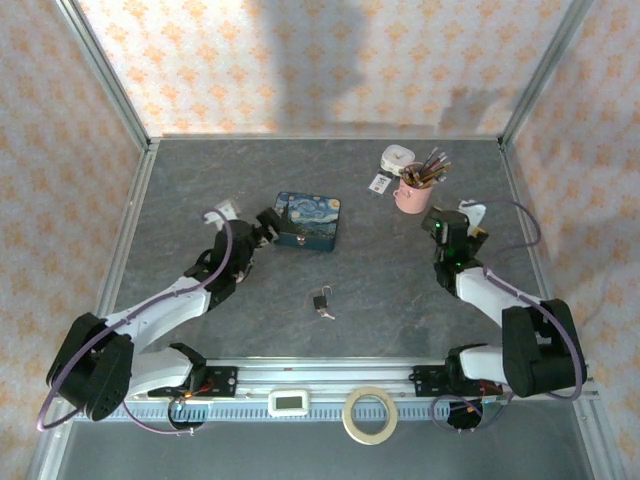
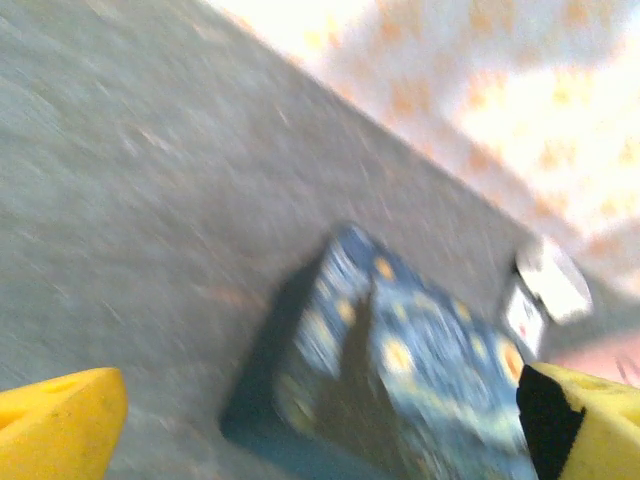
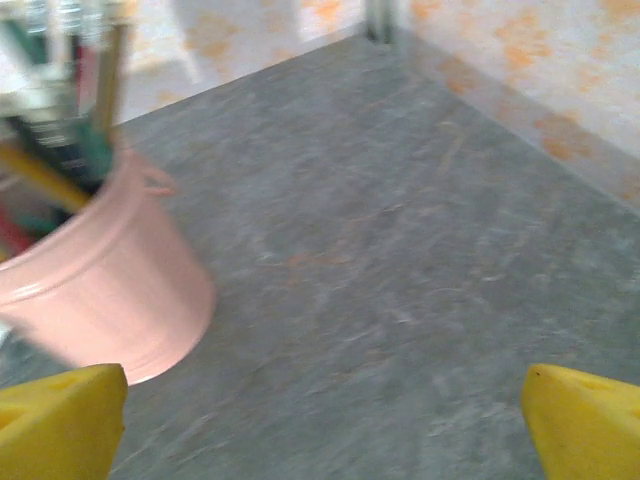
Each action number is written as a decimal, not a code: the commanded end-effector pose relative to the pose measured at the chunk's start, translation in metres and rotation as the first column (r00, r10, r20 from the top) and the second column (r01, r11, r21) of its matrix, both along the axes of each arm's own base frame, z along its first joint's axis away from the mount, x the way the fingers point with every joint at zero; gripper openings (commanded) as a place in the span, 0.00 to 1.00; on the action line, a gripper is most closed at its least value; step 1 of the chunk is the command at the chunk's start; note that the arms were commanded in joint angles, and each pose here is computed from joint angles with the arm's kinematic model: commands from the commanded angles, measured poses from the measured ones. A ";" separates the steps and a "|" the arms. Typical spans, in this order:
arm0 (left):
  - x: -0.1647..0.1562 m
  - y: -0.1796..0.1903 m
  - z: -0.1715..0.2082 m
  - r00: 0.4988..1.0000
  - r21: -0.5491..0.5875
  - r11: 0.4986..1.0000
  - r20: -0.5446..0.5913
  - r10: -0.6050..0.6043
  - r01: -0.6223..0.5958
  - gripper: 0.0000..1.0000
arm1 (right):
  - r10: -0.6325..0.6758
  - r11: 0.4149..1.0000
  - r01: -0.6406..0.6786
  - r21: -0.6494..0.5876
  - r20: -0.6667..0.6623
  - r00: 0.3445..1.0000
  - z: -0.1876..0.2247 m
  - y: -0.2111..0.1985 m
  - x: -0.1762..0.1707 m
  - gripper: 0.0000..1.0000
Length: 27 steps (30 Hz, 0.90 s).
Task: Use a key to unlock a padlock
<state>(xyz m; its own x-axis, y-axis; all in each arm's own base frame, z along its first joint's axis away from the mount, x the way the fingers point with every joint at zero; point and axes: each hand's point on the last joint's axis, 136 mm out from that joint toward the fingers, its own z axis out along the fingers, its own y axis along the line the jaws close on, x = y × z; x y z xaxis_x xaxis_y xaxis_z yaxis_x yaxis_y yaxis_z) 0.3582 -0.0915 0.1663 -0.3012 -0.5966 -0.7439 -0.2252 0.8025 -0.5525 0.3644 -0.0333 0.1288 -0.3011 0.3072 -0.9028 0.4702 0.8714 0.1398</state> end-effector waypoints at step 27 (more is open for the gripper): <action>0.027 0.137 0.019 0.933 0.559 0.748 0.236 0.270 -0.358 0.99 | 0.082 0.993 -0.052 -0.105 0.307 0.948 0.001 -0.012 -0.006 1.00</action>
